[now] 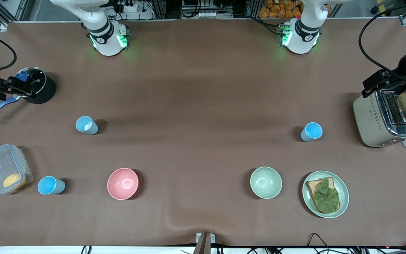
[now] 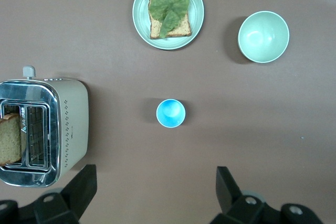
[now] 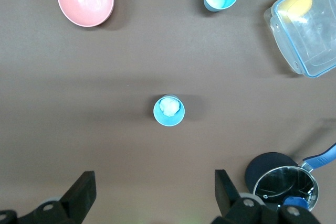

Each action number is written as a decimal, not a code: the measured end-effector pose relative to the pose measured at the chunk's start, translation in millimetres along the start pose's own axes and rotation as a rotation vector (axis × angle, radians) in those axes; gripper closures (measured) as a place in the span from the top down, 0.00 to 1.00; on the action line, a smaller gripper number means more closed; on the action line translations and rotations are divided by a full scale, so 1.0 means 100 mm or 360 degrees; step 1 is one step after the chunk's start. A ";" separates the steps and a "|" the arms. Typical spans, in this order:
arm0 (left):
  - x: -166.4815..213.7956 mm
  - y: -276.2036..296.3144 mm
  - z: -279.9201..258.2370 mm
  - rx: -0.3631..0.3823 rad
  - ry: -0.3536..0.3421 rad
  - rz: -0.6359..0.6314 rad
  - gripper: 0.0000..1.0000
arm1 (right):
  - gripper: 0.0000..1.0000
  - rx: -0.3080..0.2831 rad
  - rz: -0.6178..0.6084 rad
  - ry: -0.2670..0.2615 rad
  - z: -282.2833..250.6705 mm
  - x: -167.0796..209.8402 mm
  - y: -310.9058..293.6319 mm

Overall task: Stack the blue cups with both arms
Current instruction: 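Reach the right gripper and the left gripper down to two blue cups, then close the right gripper and the left gripper around the blue cups, then carry the cup toward the table middle with the right gripper while the left gripper lifts, then set the cup down with the right gripper while the left gripper approaches, then lower the cup onto the placed cup while the right gripper withdraws, then open the left gripper to release the stacked blue cup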

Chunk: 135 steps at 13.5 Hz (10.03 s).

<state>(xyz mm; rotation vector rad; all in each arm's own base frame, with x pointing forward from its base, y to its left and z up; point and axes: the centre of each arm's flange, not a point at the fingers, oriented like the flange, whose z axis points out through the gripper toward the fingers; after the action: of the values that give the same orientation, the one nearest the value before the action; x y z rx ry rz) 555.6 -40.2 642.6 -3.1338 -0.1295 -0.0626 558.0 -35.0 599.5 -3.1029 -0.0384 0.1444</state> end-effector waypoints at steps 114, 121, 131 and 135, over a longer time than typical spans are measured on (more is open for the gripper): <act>-1.25 4.50 2.04 -0.0159 -0.0200 -0.0687 0.03 | 1.00 0.0031 0.0282 0.0008 -0.16 -0.27 -0.05; -1.52 5.08 2.83 -0.0232 -0.0141 -0.0596 0.03 | 1.00 0.0017 0.0215 0.0043 -0.23 -0.23 -0.05; -1.36 4.98 3.28 -0.0126 -0.0048 -0.0580 0.03 | 1.00 -0.0029 0.0205 0.0112 -0.29 -0.16 -0.04; -1.36 4.98 3.32 -0.0120 -0.0055 -0.0580 0.27 | 1.00 -0.0033 0.0199 0.0112 -0.29 -0.16 -0.06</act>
<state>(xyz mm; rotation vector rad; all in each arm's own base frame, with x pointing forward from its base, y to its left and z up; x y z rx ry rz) 474.5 -545.8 304.0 -3.1410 -0.7120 -0.0143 545.1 -30.7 629.8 -3.1281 0.1573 0.0386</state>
